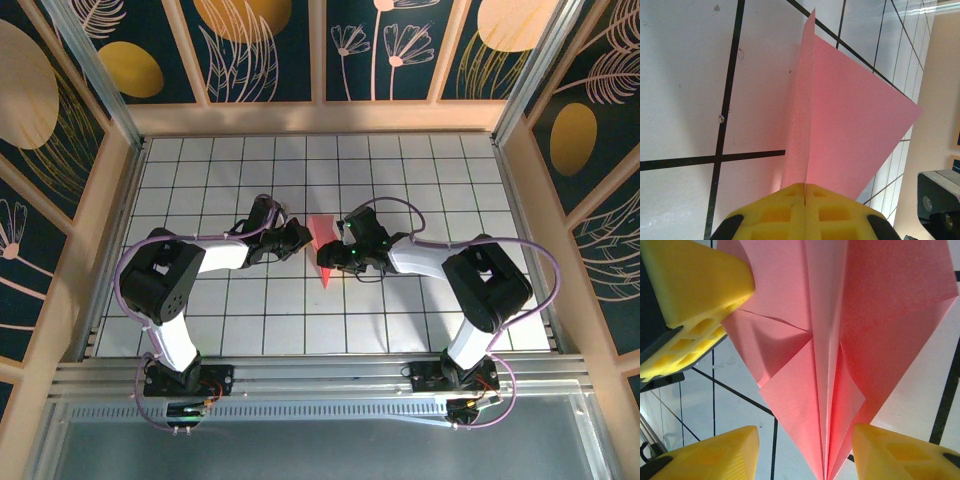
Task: Fold a paper plane with a square sheet of paper (fold left side to right side)
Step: Pick up the paper plane at the center of the table, then place the paper plane at the top-center of the table.
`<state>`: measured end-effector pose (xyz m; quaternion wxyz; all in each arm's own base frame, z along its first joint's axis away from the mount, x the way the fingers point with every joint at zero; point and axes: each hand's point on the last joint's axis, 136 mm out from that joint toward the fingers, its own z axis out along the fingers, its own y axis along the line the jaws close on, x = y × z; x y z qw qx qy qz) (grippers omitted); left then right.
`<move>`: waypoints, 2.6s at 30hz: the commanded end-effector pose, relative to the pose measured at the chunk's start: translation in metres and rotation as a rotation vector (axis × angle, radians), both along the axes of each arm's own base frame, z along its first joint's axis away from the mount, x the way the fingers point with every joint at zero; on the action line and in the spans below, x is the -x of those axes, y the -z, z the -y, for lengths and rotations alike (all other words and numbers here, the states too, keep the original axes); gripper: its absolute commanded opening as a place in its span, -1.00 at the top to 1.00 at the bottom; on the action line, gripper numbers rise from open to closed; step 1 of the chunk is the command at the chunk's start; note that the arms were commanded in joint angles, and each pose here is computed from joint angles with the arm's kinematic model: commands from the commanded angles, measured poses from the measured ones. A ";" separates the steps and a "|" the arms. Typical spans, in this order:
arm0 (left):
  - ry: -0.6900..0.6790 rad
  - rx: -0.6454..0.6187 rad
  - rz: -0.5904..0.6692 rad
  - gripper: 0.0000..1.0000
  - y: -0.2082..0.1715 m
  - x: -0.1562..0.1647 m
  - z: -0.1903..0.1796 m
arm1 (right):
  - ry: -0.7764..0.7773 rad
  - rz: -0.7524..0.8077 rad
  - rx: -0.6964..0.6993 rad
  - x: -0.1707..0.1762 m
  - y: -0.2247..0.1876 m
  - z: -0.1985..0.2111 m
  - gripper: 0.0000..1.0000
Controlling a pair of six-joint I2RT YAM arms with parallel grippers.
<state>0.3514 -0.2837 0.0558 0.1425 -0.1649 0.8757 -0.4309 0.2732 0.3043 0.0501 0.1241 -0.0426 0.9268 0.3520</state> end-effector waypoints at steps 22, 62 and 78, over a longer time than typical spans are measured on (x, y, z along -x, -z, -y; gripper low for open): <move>-0.007 0.000 -0.023 0.93 0.004 0.001 0.003 | 0.006 0.021 0.054 -0.014 0.009 -0.002 0.27; -0.028 0.021 0.077 0.36 -0.029 -0.006 -0.002 | 0.073 0.070 0.107 -0.024 0.000 -0.012 0.84; -0.191 -0.307 0.317 -0.17 -0.107 0.004 -0.109 | 0.227 0.072 0.458 -0.127 -0.025 0.087 0.96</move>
